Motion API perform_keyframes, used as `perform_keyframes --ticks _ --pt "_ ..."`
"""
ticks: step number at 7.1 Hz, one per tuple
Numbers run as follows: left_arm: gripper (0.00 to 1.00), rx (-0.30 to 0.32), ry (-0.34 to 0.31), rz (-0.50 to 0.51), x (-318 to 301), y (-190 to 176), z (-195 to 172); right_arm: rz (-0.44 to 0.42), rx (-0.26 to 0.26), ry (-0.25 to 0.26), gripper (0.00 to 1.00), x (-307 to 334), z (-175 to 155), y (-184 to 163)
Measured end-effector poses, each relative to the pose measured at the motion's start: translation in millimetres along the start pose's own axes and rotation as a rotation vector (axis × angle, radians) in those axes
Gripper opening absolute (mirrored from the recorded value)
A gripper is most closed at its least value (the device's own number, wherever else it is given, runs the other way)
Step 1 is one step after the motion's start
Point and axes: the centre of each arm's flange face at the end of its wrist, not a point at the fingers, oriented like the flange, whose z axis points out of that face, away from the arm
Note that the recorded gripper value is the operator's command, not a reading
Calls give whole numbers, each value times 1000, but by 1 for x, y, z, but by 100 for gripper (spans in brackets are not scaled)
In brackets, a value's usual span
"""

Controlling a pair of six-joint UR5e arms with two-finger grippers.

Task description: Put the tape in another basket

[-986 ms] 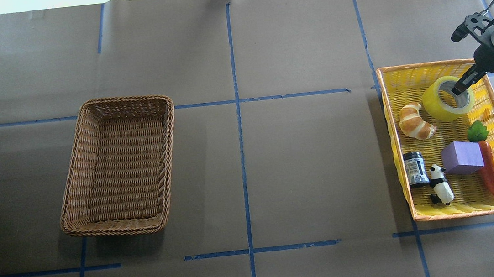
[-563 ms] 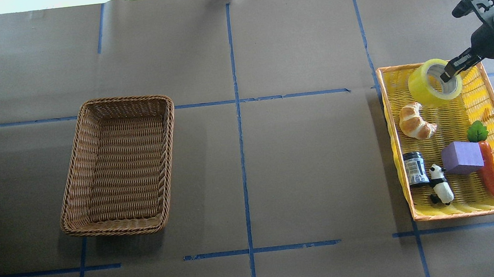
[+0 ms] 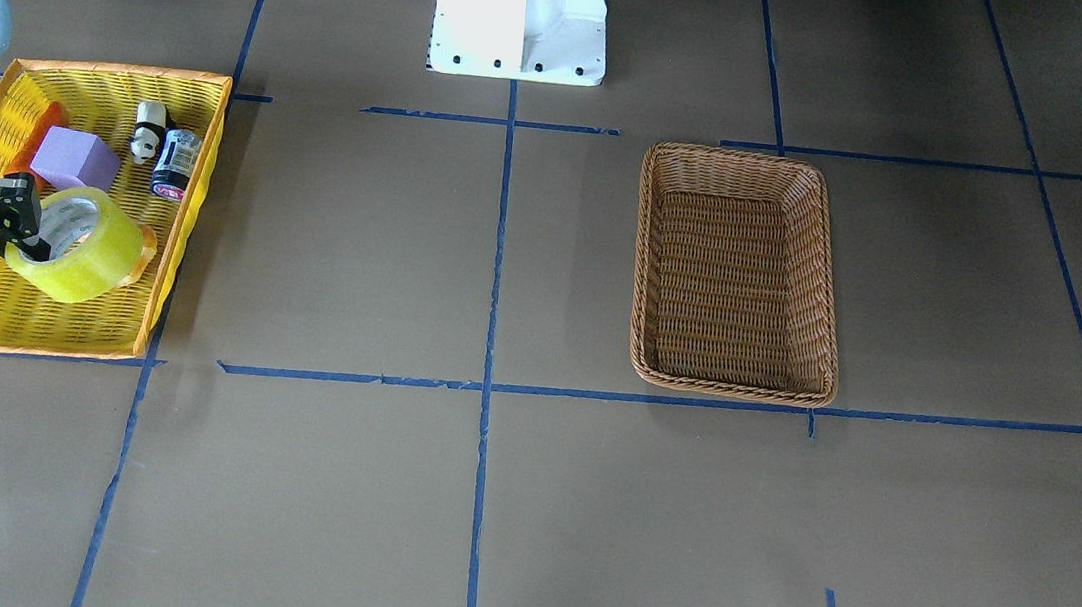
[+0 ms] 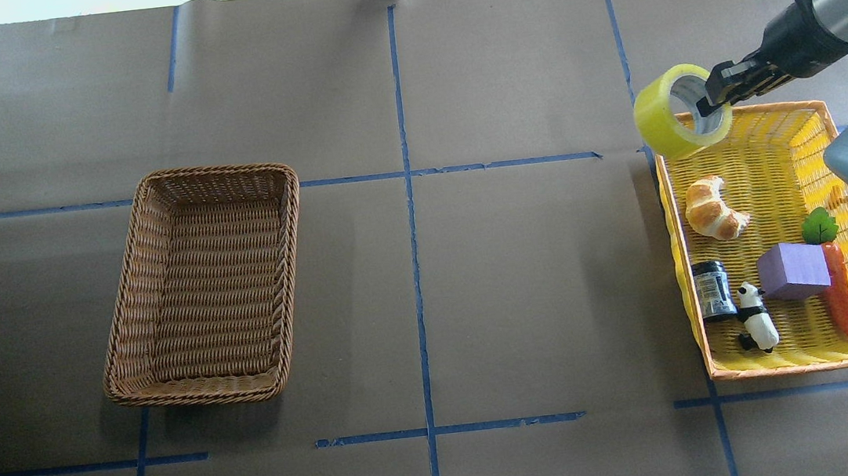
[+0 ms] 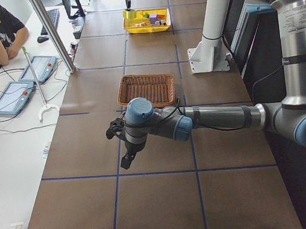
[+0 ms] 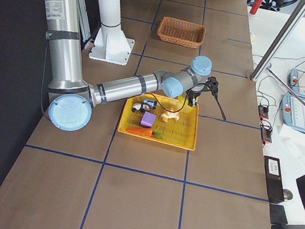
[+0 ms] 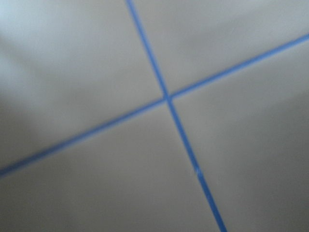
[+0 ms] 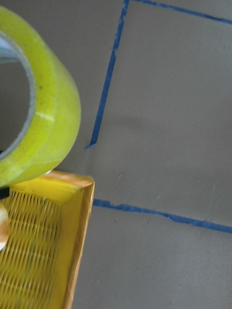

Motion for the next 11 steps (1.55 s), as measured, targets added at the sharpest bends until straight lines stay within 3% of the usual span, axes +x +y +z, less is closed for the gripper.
perform_keyframes --ticks 2,4,5,7,9,11 --pt "100 56 82 -107 43 -28 13 57 28 -31 1 -55 -2 1" --pt "100 107 158 -123 98 -50 32 113 73 -45 1 -112 6 8" --pt "100 122 200 -160 126 -63 36 143 116 -77 1 -143 16 14" --pt "100 140 293 -255 185 -101 36 201 214 -233 2 -188 33 37" --pt "100 137 431 -327 260 -133 40 199 243 -409 0 -215 34 62" --pt "100 141 612 -405 332 -156 29 141 238 -621 0 -229 33 96"
